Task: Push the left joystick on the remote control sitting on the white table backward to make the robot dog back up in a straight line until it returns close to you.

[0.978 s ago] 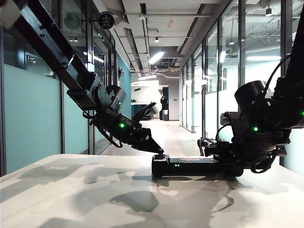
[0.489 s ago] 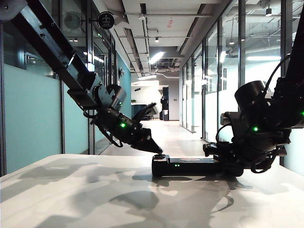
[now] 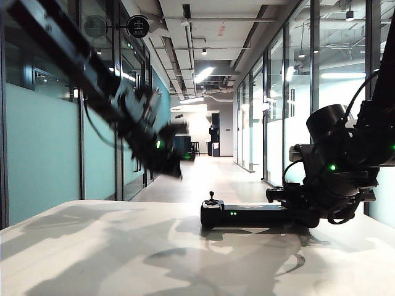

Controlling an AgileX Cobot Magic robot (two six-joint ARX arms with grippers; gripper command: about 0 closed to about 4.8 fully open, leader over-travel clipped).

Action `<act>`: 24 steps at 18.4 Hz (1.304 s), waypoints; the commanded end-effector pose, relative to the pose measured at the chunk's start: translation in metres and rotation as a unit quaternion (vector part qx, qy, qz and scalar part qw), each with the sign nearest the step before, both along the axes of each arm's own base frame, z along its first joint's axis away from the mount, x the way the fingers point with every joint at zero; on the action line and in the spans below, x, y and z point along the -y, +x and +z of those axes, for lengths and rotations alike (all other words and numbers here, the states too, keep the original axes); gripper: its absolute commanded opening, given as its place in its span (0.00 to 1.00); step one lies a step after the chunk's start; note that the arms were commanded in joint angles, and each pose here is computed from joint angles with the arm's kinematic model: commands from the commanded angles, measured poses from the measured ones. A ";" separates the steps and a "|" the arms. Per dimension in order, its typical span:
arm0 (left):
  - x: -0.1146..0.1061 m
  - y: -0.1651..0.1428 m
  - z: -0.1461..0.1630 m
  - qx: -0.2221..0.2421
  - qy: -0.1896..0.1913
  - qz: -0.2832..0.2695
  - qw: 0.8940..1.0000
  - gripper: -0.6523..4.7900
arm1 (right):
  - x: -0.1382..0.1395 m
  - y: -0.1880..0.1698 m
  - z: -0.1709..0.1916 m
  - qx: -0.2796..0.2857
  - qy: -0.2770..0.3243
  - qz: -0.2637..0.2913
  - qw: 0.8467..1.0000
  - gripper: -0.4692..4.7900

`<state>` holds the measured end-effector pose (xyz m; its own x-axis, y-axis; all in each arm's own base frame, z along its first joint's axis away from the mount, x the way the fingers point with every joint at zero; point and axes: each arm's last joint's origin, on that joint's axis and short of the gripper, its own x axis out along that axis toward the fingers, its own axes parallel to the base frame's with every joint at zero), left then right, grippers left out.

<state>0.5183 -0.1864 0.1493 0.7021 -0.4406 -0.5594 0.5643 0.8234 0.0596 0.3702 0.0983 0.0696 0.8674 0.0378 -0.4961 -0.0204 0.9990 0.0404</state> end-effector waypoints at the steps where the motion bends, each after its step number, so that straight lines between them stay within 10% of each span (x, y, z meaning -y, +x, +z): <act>1: 0.000 -0.006 0.033 -0.001 -0.029 0.026 0.999 0.11 | 0.000 0.002 0.005 0.014 -0.004 0.003 1.000 0.49; 2: -0.001 -0.008 0.044 0.006 -0.027 0.039 0.999 0.11 | 0.000 0.002 0.005 0.014 -0.011 0.006 1.000 0.63; 11: -0.009 -0.027 0.094 -0.002 -0.036 0.065 0.997 0.11 | 0.001 -0.002 0.029 0.010 -0.026 0.014 1.000 0.59; 17: -0.013 -0.037 0.120 0.002 -0.044 0.068 0.997 0.11 | 0.010 -0.033 0.074 0.055 -0.019 0.013 0.998 0.08; 24: -0.013 -0.041 0.127 0.026 -0.056 0.063 0.996 0.11 | 0.021 -0.076 0.108 0.084 -0.023 0.034 0.996 0.08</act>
